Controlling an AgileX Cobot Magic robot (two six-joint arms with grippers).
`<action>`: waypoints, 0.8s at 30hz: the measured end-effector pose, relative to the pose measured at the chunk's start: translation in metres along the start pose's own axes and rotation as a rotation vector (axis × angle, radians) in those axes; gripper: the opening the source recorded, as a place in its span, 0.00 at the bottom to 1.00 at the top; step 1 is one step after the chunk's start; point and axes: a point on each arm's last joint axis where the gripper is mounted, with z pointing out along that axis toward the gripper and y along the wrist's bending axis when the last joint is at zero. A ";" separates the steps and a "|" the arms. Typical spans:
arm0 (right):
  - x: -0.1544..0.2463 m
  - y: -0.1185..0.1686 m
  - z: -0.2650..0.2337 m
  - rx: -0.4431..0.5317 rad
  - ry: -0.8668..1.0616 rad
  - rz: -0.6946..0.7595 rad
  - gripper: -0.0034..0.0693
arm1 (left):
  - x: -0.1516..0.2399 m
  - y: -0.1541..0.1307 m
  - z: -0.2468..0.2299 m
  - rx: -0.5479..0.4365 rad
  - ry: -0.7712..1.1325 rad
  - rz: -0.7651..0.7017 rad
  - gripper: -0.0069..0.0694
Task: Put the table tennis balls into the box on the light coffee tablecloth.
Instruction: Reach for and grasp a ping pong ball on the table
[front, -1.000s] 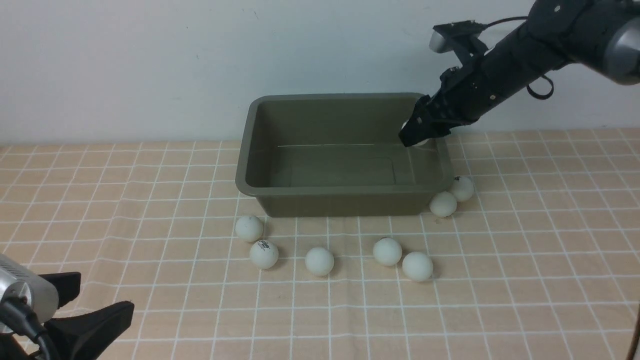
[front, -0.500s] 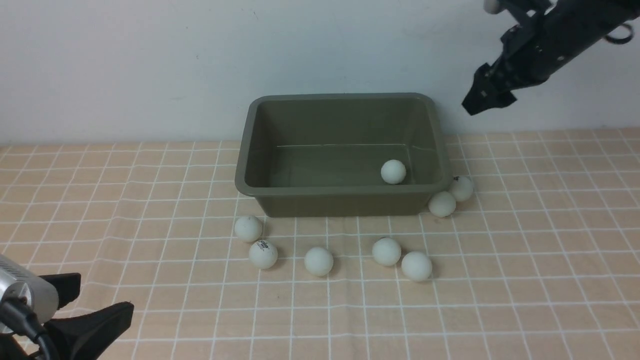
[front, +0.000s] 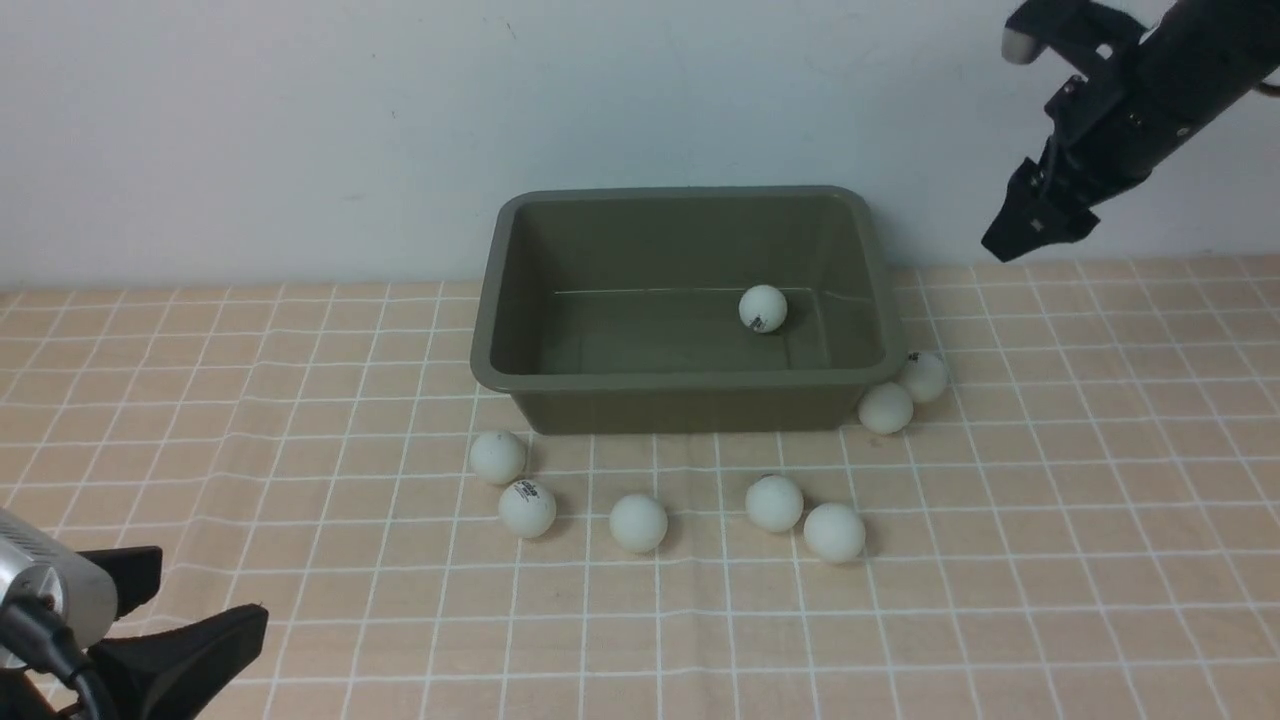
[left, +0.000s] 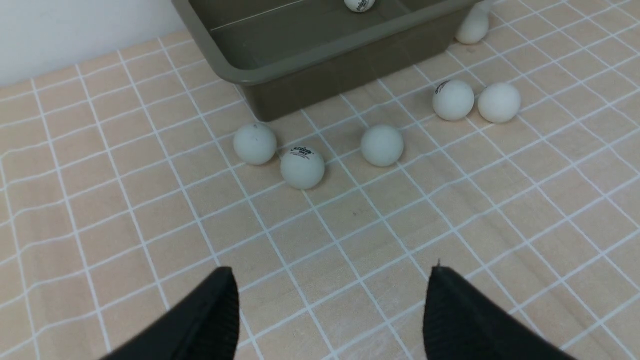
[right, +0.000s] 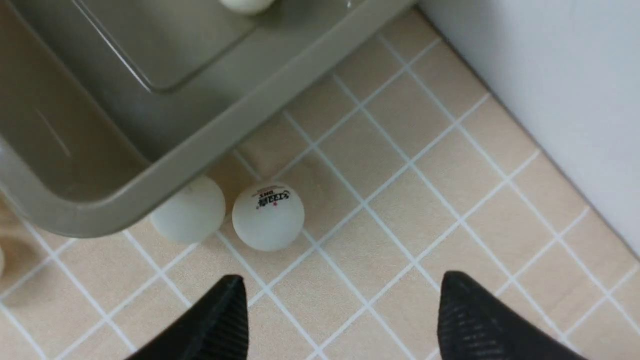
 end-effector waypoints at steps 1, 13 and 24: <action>0.001 -0.001 0.005 -0.009 0.006 -0.003 0.67 | 0.000 0.000 0.000 0.000 0.000 0.000 0.63; 0.017 -0.004 0.069 -0.122 0.070 0.087 0.65 | 0.000 0.000 0.000 0.001 0.001 0.001 0.63; 0.013 -0.001 0.072 -0.155 0.045 0.310 0.65 | 0.000 0.000 0.000 0.001 0.001 0.001 0.63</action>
